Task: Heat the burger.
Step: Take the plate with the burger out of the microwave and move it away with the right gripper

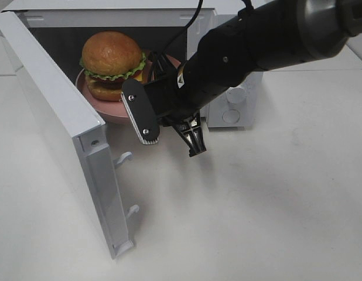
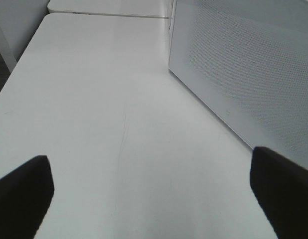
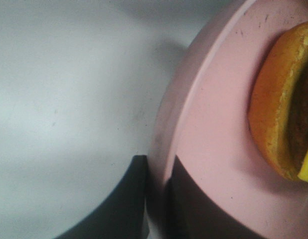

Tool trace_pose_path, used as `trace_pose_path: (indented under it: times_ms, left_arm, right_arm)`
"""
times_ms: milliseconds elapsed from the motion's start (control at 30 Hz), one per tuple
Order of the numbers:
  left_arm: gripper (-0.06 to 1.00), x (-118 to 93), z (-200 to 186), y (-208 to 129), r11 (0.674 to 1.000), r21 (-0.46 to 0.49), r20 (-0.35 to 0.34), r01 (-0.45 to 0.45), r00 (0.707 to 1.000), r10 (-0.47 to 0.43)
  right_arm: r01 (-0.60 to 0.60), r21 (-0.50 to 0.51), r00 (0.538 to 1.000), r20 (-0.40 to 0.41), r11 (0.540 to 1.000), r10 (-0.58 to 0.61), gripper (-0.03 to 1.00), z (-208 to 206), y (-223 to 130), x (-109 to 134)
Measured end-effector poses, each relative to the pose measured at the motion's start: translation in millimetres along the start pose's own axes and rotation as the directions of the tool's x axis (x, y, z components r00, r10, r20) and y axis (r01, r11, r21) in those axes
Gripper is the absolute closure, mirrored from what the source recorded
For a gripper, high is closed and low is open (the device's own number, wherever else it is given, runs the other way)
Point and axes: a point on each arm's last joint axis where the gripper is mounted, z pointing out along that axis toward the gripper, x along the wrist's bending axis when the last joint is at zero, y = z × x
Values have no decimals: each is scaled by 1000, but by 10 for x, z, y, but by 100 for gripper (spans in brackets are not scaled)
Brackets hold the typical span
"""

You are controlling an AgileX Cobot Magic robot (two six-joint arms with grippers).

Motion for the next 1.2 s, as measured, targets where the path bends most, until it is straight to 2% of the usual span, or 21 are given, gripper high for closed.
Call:
trace_pose_path:
  times_ms: [233, 1200]
  left_arm:
    - [-5, 0, 0, 0, 1000, 0, 0, 0, 1000, 0]
    - [-5, 0, 0, 0, 1000, 0, 0, 0, 1000, 0]
  right_arm:
    - [50, 0, 999, -14, 999, -50, 87, -199, -48, 255]
    - [37, -6, 999, 20, 999, -37, 87, -1104, -216, 1027]
